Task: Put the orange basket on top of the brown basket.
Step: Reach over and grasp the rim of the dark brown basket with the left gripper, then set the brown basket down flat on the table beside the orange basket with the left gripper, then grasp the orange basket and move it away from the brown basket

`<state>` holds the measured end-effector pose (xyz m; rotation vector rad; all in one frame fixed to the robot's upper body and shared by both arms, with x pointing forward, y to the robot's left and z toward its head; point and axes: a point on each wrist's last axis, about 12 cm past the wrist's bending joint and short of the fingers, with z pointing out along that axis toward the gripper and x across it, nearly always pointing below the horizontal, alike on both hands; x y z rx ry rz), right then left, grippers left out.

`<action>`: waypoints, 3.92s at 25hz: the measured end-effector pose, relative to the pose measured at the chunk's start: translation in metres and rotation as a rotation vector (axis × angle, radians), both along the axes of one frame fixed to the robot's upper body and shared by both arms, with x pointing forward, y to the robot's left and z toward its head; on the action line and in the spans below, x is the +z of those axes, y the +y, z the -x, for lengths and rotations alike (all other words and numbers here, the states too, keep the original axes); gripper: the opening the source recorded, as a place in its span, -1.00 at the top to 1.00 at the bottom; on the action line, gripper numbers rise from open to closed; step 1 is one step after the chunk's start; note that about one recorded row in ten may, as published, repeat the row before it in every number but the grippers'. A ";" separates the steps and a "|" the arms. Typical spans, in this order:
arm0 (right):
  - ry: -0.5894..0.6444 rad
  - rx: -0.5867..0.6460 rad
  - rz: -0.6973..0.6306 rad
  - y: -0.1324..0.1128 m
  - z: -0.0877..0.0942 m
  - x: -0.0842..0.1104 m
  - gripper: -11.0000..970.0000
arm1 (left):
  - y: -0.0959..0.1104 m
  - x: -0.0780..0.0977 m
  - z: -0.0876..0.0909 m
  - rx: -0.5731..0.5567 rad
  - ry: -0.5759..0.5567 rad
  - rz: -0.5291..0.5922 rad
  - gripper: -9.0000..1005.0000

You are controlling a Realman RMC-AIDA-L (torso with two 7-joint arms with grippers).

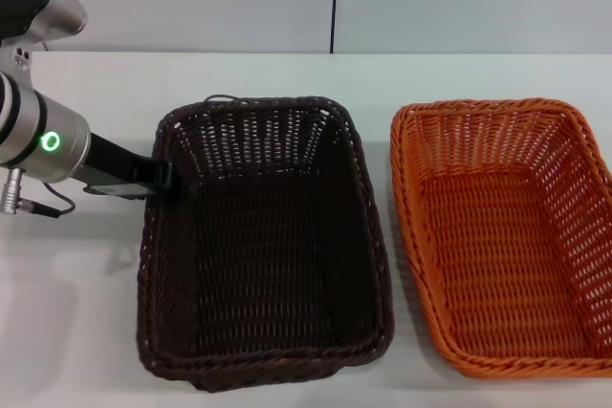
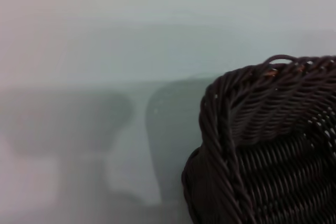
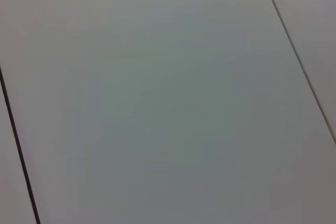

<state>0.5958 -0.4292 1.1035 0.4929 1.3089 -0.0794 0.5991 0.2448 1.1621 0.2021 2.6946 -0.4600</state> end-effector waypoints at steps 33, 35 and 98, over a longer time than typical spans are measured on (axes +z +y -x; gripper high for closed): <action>-0.010 -0.066 -0.094 -0.011 0.020 -0.014 -0.14 | 0.046 0.105 -0.028 -0.451 -0.217 -0.021 0.56; -0.009 -0.067 -0.100 -0.011 0.021 -0.016 -0.14 | 0.034 0.097 -0.032 -0.519 -0.194 -0.004 0.56; 1.191 1.572 0.606 0.058 0.026 0.093 -0.13 | -0.065 0.046 -0.043 -0.462 -0.761 0.558 -0.67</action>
